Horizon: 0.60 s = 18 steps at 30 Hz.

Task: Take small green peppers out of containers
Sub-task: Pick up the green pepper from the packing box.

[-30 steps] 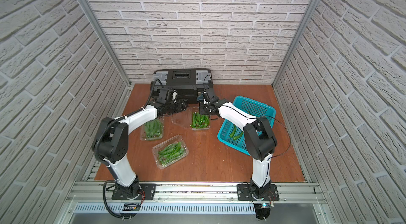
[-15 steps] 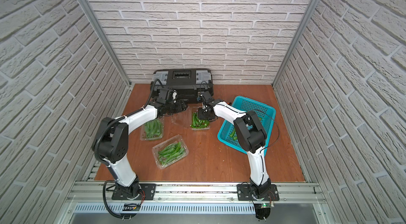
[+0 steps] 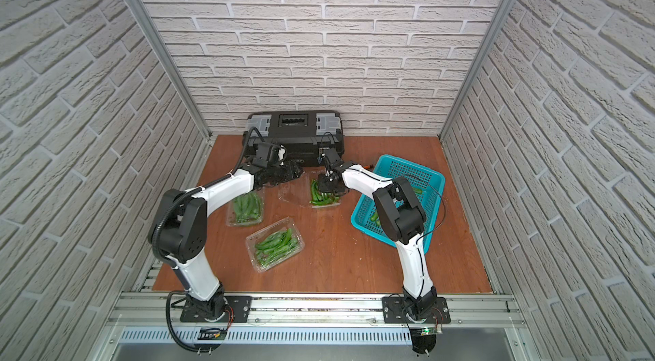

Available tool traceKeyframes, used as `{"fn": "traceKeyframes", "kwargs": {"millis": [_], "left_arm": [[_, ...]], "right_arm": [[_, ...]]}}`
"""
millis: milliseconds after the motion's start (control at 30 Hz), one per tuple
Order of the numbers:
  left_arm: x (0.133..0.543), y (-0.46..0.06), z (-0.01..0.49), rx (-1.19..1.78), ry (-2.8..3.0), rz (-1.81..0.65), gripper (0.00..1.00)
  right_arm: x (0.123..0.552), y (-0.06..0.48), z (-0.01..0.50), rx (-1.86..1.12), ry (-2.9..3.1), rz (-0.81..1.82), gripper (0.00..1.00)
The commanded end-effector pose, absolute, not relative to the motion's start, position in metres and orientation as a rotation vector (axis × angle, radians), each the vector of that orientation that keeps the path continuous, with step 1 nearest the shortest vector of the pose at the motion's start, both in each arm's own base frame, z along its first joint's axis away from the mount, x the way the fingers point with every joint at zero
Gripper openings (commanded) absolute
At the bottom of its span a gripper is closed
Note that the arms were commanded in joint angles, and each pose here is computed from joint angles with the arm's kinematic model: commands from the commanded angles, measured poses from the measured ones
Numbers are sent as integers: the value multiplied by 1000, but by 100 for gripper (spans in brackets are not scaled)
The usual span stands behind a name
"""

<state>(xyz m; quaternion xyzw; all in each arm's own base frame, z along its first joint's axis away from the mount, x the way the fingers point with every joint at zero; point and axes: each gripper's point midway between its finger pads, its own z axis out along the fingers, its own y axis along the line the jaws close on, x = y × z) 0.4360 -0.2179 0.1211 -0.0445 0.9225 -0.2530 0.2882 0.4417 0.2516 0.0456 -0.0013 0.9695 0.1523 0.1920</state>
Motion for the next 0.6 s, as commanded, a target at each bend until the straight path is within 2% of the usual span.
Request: {"fn": "traceKeyframes", "kwargs": {"millis": [0,300,567], "left_arm": [[439,-222,134,-101,2431,-682,73],[442,-225,131,-98,2437,-693,73],[441,-226,129,-97,2443,-697,73]], "right_arm": [[447,253,82,-10,2612,467,6],[448,254,148,13,2420,597,5],[451,259,176,18,2313,702,5]]}}
